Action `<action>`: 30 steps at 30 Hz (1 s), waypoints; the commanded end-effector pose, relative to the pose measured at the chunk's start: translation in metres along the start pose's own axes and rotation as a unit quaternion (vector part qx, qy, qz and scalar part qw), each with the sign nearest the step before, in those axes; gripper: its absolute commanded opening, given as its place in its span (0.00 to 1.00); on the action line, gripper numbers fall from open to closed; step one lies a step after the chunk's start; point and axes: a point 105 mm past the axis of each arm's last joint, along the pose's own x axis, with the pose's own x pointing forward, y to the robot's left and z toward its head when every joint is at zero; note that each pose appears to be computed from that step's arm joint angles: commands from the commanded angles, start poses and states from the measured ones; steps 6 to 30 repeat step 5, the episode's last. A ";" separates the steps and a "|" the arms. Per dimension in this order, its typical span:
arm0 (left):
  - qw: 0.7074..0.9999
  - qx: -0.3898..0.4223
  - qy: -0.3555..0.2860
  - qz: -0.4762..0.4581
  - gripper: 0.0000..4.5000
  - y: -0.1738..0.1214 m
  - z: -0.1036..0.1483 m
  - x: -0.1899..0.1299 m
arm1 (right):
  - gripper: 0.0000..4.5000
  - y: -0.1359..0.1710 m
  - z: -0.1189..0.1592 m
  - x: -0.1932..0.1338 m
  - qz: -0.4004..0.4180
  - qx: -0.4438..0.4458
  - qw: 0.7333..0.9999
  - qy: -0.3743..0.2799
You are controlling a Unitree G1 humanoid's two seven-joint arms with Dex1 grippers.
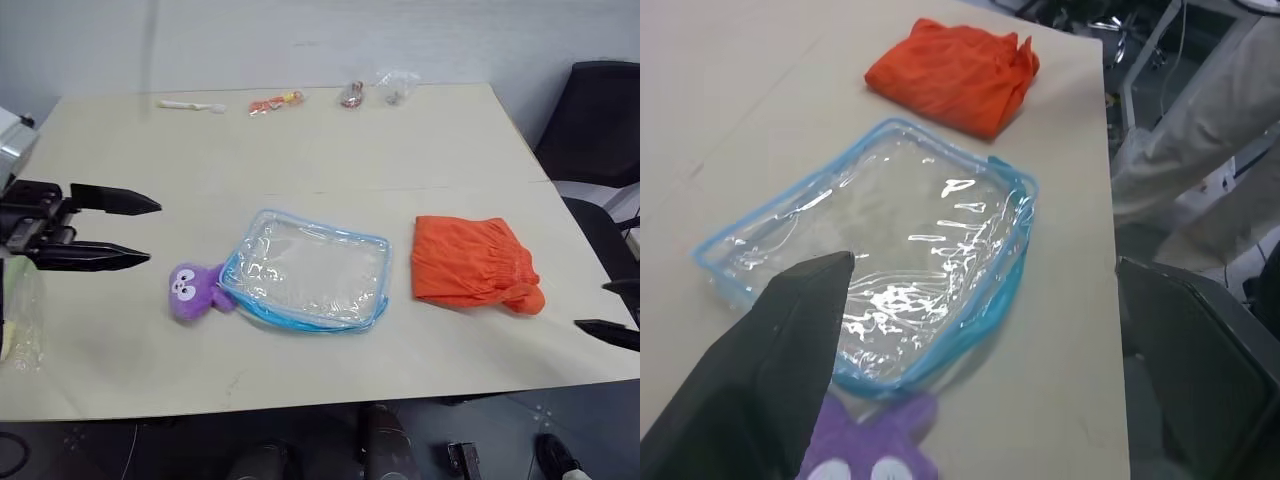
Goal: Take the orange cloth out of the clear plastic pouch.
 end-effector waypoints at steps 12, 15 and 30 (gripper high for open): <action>0.999 0.045 0.001 0.020 0.99 0.006 0.013 -0.012 | 1.00 -0.006 0.016 -0.013 -0.016 0.033 0.998 -0.055; 0.999 0.045 0.001 0.020 0.99 0.006 0.013 -0.012 | 1.00 -0.006 0.016 -0.013 -0.016 0.033 0.998 -0.055; 0.999 0.045 0.001 0.020 0.99 0.006 0.013 -0.012 | 1.00 -0.006 0.016 -0.013 -0.016 0.033 0.998 -0.055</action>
